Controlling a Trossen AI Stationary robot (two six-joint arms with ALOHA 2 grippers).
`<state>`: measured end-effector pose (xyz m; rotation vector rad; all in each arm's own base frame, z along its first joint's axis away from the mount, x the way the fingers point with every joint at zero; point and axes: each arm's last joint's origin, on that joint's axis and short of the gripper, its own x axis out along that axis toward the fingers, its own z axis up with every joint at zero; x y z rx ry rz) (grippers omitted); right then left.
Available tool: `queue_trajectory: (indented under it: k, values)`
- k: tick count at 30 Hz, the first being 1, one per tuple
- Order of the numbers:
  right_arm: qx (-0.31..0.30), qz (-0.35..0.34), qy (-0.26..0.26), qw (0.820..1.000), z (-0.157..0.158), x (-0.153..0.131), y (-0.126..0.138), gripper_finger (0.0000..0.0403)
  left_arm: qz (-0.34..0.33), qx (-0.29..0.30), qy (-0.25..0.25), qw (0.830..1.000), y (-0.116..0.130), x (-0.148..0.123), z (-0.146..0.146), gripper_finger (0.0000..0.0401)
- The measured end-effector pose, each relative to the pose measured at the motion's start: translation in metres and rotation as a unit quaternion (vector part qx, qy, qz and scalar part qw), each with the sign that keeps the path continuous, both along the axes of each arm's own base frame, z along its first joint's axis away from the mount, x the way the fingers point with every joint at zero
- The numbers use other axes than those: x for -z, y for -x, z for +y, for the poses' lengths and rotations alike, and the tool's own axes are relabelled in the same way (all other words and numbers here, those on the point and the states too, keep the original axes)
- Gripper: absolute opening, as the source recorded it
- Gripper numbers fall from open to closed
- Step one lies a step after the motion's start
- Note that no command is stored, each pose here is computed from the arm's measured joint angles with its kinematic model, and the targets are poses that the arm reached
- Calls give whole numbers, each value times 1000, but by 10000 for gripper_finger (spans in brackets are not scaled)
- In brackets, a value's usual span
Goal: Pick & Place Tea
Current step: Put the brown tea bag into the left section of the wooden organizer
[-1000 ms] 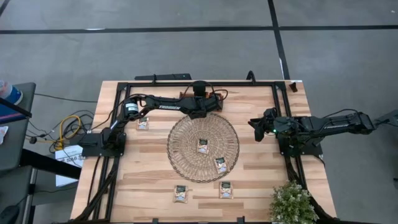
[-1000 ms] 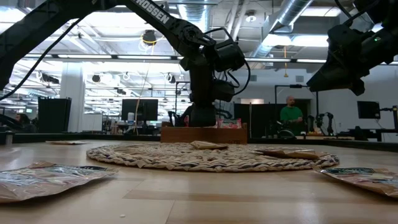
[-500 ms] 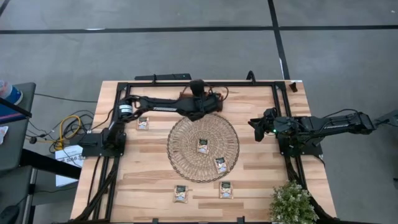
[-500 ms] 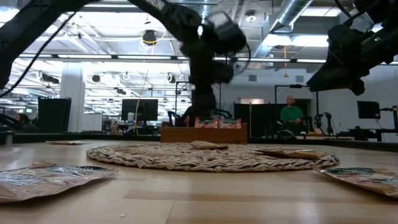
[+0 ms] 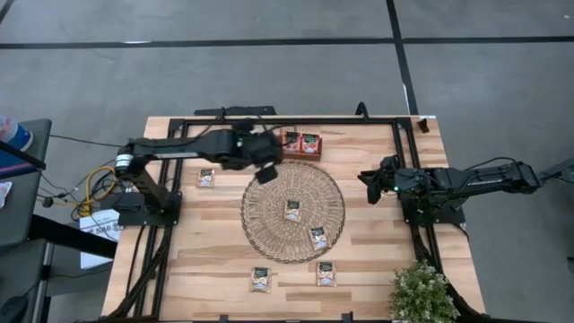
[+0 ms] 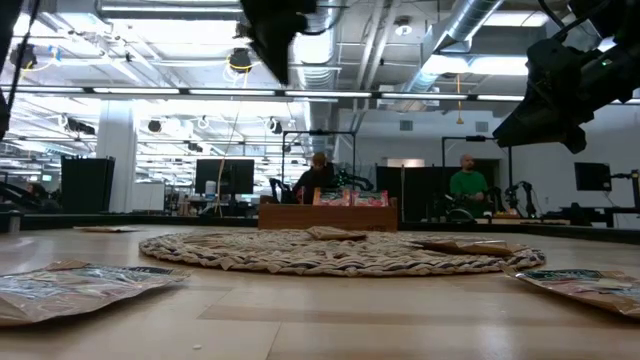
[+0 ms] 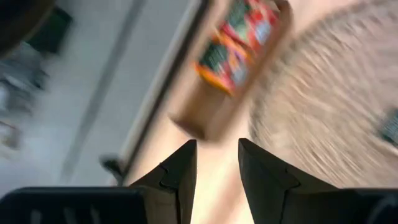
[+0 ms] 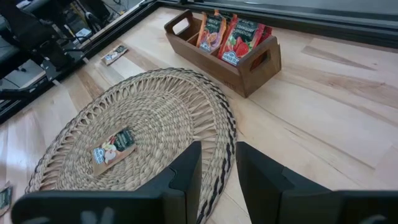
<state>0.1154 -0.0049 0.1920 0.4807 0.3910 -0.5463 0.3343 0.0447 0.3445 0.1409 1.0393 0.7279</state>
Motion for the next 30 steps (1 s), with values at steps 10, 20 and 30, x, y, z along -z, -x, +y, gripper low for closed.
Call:
queue_trajectory:
  k: [10, 20, 30]
  values:
    - [0, 0, 0, 1000, 0, 0, 0, 93, 98, -65, 86, 989, 51, -8, -10, 110]
    - [-1, 0, 0, 1000, 0, 0, 0, 93, 105, -80, 147, 980, 76, 52, 8, 110]
    - [-1, 2, 0, 1000, 0, 0, 0, 93, 135, -112, 219, 960, 119, 127, 22, 110]
